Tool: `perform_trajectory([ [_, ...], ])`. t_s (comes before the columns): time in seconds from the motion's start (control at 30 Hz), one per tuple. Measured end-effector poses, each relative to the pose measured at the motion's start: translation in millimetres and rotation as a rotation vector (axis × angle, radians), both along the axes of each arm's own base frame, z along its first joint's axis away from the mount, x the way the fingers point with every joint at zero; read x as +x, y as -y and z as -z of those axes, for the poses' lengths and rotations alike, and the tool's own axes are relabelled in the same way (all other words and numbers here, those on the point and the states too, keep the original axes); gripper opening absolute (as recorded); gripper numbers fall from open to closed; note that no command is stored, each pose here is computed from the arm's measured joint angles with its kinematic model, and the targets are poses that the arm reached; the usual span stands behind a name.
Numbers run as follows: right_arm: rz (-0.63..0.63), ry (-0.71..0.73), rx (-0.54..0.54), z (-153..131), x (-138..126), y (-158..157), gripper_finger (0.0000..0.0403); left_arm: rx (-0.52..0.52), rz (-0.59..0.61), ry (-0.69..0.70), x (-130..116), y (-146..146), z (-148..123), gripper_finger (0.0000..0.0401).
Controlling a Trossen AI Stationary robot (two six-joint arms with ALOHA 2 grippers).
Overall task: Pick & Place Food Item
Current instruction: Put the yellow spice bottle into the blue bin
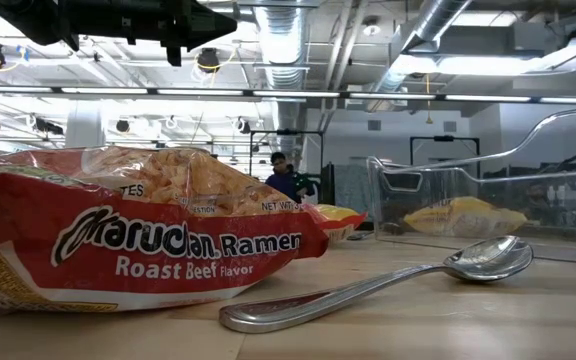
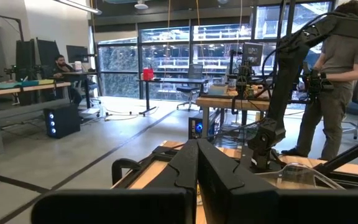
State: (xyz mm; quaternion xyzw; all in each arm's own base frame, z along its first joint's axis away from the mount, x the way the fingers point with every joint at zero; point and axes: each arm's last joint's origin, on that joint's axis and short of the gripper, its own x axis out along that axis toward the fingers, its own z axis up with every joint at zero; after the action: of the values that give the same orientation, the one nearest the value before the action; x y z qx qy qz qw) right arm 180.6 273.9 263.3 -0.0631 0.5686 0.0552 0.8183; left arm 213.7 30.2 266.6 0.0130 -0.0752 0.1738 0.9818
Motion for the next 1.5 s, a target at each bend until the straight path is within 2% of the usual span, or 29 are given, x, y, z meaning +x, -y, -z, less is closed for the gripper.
perform_trajectory([
  [0.33, 0.014, 0.013, -0.061, 15.4, 1.5, -8.2, 0.0221, 0.000, 0.000, 0.000, 0.0, 0.0, 0.0, 0.0000],
  [1.07, 0.043, 0.031, -0.028, 14.4, 34.3, 8.1, 0.0220, 0.000, 0.000, 0.000, 0.0, -0.1, 0.0, 0.0000],
  [1.33, 0.036, -0.005, -0.075, 33.5, 43.9, 4.8, 0.0221, 0.000, 0.000, 0.000, 0.0, 0.0, 0.0, 0.0000],
  [1.5, 0.034, -0.003, -0.071, 34.7, 44.5, 3.7, 0.0221, 0.000, 0.000, 0.000, 0.0, 0.0, 0.0, 0.0000],
])
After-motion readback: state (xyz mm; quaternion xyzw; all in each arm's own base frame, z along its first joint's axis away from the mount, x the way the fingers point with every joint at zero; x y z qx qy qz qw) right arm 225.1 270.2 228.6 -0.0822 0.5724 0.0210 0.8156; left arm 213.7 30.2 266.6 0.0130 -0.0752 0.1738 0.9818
